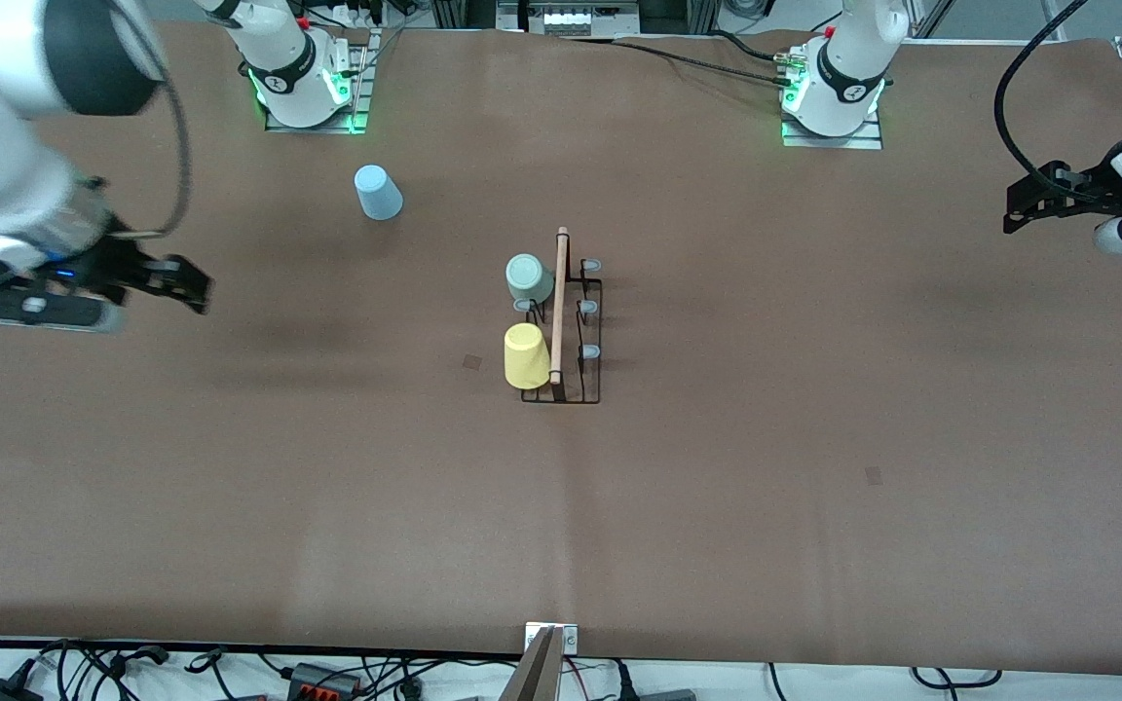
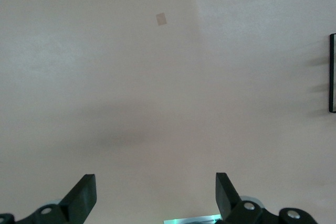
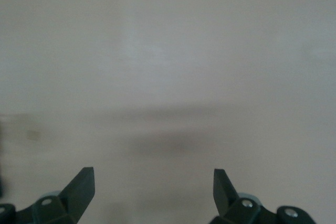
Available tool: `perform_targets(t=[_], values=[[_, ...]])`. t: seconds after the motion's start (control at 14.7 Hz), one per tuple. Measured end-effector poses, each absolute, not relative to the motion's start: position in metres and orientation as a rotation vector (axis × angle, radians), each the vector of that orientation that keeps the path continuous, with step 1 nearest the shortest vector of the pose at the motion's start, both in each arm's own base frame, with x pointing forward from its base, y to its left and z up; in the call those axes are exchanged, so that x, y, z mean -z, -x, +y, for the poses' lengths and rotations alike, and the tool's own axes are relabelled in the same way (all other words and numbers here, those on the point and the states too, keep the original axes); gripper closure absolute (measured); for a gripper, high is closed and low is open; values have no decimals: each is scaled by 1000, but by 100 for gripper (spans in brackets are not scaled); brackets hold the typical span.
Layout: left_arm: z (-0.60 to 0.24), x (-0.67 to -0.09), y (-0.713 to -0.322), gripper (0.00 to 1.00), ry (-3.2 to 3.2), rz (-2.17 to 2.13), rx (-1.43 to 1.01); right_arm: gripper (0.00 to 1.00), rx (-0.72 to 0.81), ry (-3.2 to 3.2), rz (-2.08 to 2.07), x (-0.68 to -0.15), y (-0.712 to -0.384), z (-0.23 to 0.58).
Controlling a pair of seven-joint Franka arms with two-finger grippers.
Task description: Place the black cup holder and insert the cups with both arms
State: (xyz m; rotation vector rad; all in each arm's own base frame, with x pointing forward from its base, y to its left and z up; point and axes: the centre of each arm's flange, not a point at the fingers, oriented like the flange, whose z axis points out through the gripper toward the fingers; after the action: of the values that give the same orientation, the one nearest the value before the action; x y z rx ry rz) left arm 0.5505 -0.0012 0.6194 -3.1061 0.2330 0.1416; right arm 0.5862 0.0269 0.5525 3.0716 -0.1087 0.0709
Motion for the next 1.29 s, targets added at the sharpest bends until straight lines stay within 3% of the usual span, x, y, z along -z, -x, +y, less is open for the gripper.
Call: perform_targets(t=[0.34,0.75,1.29], values=[[-1,-619,-550,0,3106,233,-142,0,-15,-3061,-217,-601,-574,-55],[-1,-619,-550,0,3106,232,-144,0,101,-3097,-215,-581,-583,-51],[0,-619,-550,0,3106,230,-145,0,82,-3105,-185,-591,-569,-41]])
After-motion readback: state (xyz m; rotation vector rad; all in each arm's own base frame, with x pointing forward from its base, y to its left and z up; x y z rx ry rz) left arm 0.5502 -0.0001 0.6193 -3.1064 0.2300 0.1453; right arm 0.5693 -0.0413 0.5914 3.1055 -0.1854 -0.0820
